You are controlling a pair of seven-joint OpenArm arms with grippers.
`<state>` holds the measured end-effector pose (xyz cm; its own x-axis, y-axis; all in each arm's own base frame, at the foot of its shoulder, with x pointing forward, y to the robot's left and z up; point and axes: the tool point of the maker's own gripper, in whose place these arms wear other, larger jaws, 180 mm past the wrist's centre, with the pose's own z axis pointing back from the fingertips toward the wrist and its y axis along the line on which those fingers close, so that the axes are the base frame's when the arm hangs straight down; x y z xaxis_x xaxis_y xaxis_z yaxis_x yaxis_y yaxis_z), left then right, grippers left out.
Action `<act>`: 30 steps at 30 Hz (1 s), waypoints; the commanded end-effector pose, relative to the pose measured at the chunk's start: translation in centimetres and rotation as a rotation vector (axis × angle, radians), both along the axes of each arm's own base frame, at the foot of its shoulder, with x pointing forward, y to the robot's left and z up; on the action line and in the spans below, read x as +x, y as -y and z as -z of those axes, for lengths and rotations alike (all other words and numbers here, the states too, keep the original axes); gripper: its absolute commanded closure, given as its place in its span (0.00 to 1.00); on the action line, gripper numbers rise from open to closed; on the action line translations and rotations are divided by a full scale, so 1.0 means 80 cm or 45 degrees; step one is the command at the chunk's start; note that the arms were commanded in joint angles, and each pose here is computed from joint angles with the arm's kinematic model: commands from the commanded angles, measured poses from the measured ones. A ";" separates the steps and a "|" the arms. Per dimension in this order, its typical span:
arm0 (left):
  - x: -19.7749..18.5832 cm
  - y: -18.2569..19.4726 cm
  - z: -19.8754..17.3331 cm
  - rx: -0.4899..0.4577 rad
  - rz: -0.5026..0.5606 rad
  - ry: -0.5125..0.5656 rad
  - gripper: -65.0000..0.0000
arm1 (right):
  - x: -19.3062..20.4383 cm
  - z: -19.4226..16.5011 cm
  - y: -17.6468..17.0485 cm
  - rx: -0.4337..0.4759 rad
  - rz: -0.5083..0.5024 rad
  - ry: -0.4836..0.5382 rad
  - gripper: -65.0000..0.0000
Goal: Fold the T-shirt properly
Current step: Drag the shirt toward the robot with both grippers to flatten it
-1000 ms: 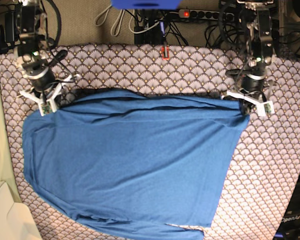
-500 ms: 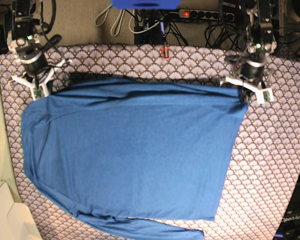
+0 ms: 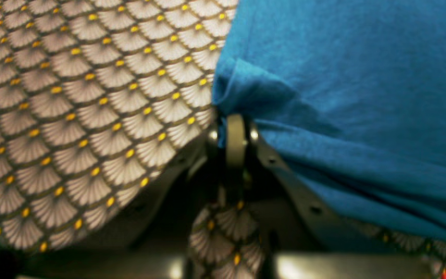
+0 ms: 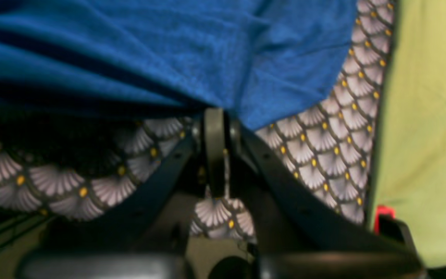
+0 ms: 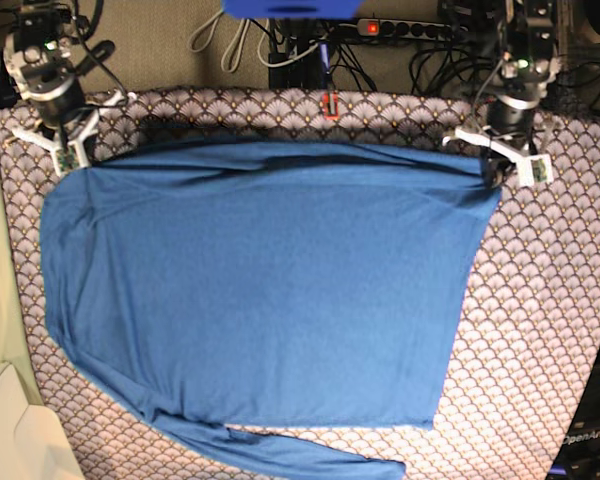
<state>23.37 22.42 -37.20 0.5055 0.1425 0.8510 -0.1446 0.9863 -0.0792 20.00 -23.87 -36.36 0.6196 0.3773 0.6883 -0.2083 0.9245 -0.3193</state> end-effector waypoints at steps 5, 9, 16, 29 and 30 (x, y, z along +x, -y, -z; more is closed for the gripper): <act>-0.013 -0.003 -0.003 0.017 0.001 0.001 1.00 | -0.011 -0.008 0.013 -0.045 -0.006 0.004 1.00; -0.022 -0.006 0.003 0.022 -0.003 -0.025 1.00 | -0.018 -0.005 0.015 -0.054 -0.018 -0.015 1.00; -0.030 -0.018 0.007 0.033 -0.036 -0.045 1.00 | -0.027 -0.006 0.010 -0.044 -0.061 0.008 1.00; -0.032 -0.031 0.059 -0.001 -0.096 -0.153 1.00 | -0.021 0.002 -0.011 0.008 -0.084 0.005 1.00; -0.031 -0.031 0.060 -0.002 -0.098 -0.155 1.00 | -0.021 0.006 -0.011 0.011 -0.082 -0.003 1.00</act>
